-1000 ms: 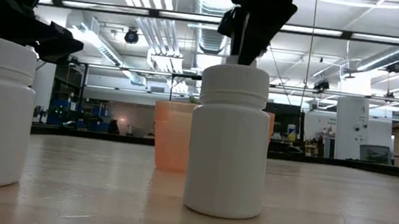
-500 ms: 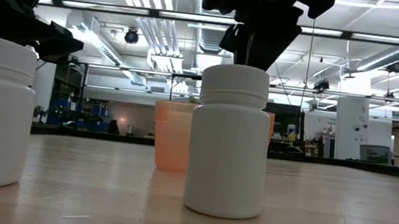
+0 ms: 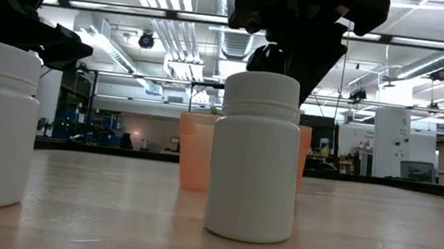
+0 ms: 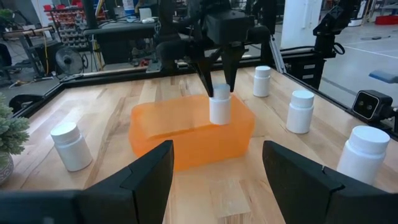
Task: Pick and place pill bottles into a basket
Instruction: Put the white pill bottle into the orange bin
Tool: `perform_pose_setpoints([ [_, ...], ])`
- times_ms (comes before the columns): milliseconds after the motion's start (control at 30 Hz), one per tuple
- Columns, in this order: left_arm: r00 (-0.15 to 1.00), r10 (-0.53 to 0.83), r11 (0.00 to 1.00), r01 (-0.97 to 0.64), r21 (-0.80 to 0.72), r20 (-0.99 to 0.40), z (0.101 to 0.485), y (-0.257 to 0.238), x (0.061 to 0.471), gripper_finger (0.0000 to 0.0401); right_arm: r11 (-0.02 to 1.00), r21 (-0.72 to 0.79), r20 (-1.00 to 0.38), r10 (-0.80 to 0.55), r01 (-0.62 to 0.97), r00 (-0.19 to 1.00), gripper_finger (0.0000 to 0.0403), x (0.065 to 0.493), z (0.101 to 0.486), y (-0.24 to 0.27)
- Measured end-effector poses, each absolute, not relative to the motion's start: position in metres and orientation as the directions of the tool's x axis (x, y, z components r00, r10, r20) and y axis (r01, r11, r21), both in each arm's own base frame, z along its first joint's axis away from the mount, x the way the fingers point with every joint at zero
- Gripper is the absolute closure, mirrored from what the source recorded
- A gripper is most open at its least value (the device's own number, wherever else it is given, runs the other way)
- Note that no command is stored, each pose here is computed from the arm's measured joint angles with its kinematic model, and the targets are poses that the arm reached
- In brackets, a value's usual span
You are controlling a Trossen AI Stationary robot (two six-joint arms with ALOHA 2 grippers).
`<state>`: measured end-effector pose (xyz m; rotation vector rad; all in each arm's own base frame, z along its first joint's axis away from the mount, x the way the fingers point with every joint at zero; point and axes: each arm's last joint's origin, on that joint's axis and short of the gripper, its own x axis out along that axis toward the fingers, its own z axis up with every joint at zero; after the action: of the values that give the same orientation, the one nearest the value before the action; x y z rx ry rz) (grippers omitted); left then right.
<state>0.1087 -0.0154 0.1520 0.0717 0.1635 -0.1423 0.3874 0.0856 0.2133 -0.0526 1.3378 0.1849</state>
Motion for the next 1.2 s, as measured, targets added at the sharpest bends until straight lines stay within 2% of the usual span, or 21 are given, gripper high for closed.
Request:
perform_pose_setpoints([
  [733, 0.976, -0.136, 0.987, 0.147, 0.059, -0.168, 0.152, -0.015, 0.109, 0.0173, 0.984, 0.071, -0.971, 0.106, -0.164, 0.216, 0.0258, 0.382, 0.193, 0.086],
  [1200, 0.977, -0.135, 0.987, 0.147, 0.059, -0.167, 0.152, -0.015, 0.109, 0.0173, 0.982, 0.066, -0.972, 0.103, -0.178, 0.209, 0.0192, 0.381, 0.189, 0.086],
])
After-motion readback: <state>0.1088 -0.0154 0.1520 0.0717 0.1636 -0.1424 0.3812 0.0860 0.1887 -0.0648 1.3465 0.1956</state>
